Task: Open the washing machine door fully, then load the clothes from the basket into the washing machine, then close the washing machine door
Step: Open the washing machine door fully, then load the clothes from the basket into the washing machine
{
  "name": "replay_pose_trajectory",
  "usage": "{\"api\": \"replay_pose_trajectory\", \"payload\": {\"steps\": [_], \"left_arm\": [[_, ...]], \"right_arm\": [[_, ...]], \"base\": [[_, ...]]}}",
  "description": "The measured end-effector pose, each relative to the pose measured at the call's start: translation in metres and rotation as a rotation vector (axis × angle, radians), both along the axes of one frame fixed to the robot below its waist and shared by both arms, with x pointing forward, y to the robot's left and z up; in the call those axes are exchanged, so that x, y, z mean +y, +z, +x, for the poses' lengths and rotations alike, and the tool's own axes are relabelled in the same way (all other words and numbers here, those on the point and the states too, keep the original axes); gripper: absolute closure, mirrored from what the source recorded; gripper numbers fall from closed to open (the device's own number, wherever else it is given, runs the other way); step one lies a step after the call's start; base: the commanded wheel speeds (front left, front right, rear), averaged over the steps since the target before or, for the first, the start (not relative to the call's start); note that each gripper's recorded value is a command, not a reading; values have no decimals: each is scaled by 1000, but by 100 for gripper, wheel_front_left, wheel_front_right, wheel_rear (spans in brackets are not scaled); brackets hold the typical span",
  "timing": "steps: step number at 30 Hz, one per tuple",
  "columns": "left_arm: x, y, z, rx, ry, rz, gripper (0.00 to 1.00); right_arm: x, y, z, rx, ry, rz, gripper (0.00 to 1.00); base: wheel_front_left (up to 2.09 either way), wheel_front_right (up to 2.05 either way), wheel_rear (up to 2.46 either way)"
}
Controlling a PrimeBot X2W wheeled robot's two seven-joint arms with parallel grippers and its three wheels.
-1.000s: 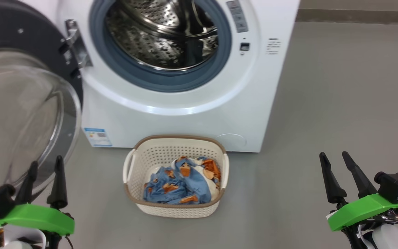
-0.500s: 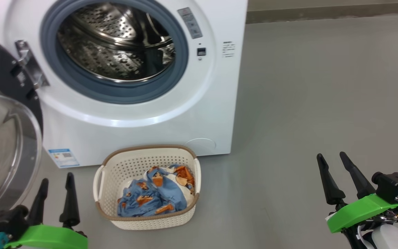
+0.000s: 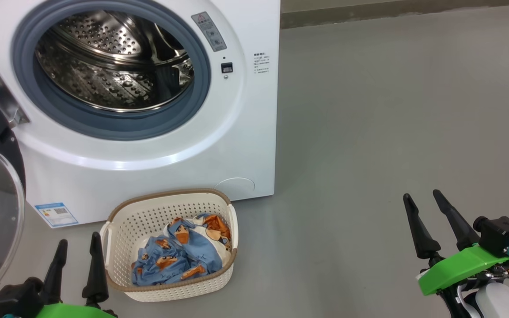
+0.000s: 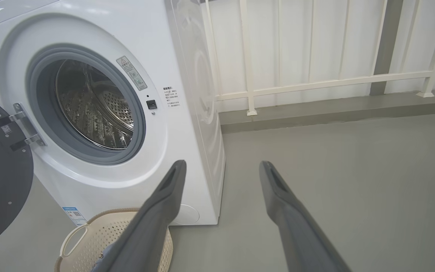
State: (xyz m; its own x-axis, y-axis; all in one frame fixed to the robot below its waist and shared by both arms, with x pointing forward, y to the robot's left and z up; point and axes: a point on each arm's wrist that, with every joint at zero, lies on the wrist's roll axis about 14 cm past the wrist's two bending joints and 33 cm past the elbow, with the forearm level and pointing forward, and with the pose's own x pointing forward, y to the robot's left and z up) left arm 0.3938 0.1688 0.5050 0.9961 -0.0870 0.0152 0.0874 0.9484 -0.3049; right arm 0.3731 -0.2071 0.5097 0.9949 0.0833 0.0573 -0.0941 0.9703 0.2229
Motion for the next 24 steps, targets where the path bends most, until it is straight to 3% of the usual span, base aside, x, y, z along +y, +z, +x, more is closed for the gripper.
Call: {"api": "replay_pose_trajectory", "payload": {"steps": [24], "left_arm": [[-2,-2,-2,-5,-9,7,0]], "right_arm": [[0,6,8,-16,0,1,0]], "base": [[0,0,0]]}}
